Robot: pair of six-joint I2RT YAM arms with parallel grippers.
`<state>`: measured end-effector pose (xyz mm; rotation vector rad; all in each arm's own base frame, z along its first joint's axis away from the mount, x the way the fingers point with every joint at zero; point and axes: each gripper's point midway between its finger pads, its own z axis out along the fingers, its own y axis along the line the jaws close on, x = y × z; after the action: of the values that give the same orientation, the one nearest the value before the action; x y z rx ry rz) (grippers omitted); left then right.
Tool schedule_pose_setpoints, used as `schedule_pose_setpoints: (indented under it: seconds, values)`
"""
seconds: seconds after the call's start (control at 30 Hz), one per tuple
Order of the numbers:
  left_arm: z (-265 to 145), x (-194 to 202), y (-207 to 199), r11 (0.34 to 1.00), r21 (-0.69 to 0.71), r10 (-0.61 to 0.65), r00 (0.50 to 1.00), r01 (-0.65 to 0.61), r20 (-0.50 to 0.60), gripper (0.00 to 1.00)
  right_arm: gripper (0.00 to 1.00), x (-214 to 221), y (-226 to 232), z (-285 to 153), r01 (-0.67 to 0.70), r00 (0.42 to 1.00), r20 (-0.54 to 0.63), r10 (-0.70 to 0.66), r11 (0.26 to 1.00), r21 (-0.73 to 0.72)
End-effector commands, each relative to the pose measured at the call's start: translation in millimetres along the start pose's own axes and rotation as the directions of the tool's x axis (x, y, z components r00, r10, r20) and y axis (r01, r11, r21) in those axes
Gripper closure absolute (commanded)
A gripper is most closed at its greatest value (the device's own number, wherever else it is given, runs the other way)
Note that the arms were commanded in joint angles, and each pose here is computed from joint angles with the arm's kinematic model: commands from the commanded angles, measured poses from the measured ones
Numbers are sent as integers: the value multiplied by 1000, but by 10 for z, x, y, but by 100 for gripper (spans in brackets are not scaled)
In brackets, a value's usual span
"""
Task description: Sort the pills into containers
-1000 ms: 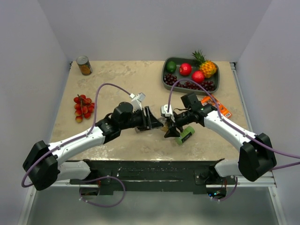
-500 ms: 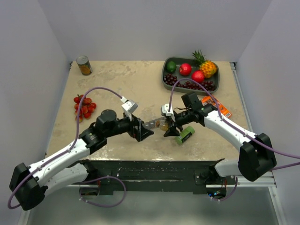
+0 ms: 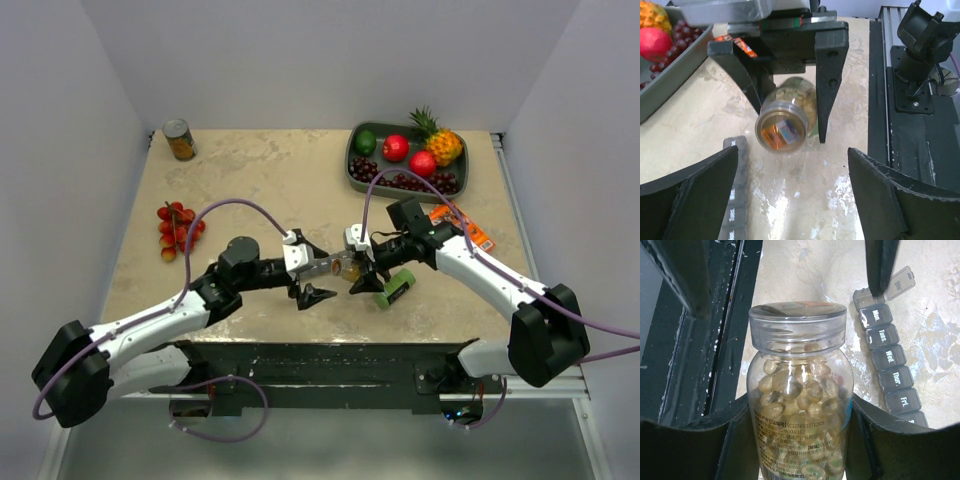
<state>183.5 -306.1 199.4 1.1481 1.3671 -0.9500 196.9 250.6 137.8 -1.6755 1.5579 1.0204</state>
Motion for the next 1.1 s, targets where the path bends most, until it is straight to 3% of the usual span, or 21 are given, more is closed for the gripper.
schedule_pose_setpoints:
  seconds: [0.0, 0.2, 0.37, 0.53, 0.67, 0.7, 0.77, 0.8, 0.87, 0.9, 1.0, 1.07]
  values:
    - [180, -489, 49, 982, 28, 181, 976, -185, 124, 8, 100, -159, 16, -48, 53, 997, 47, -53, 999, -7]
    - [305, -454, 74, 988, 41, 141, 984, -146, 109, 25, 100, -149, 14, -47, 52, 998, 46, -51, 999, -7]
    - [340, -392, 73, 992, 47, 116, 989, -121, 89, 49, 100, -148, 14, -41, 50, 998, 45, -49, 999, -9]
    - [328, -348, 129, 1000, 3, 29, 999, -29, 46, 100, 100, -143, 9, -46, 49, 998, 44, -48, 999, -5]
    - [303, -347, 232, 961, -114, -250, 968, 252, 31, 100, 100, -139, -12, -48, 40, 998, 41, -40, 999, 5]
    - [302, -451, 363, 879, -205, -422, 903, 429, 79, 100, 100, -146, -26, -49, 39, 998, 43, -40, 999, 11]
    - [309, -187, 316, 760, -274, -615, 789, 589, -12, 100, 100, -138, -41, -46, 27, 999, 40, -28, 999, 18]
    - [336, -219, 257, 650, -280, -735, 678, 707, 7, 100, 100, -141, -45, -44, 28, 999, 40, -29, 999, 22]
    - [341, -125, 136, 488, -296, -858, 513, 821, 9, 100, 100, -133, -64, -50, 18, 999, 40, -19, 999, 30]
    - [345, -108, 57, 330, -301, -932, 359, 895, 44, 100, 100, -141, -71, -47, 21, 999, 41, -22, 999, 32]
    - [299, -216, 20, 201, -284, -964, 240, 938, 112, 100, 100, -134, -78, -40, 14, 999, 41, -16, 999, 34]
    - [257, -350, 62, 209, -264, -956, 253, 942, 147, 100, 100, -125, -86, -45, 8, 999, 40, -10, 999, 37]
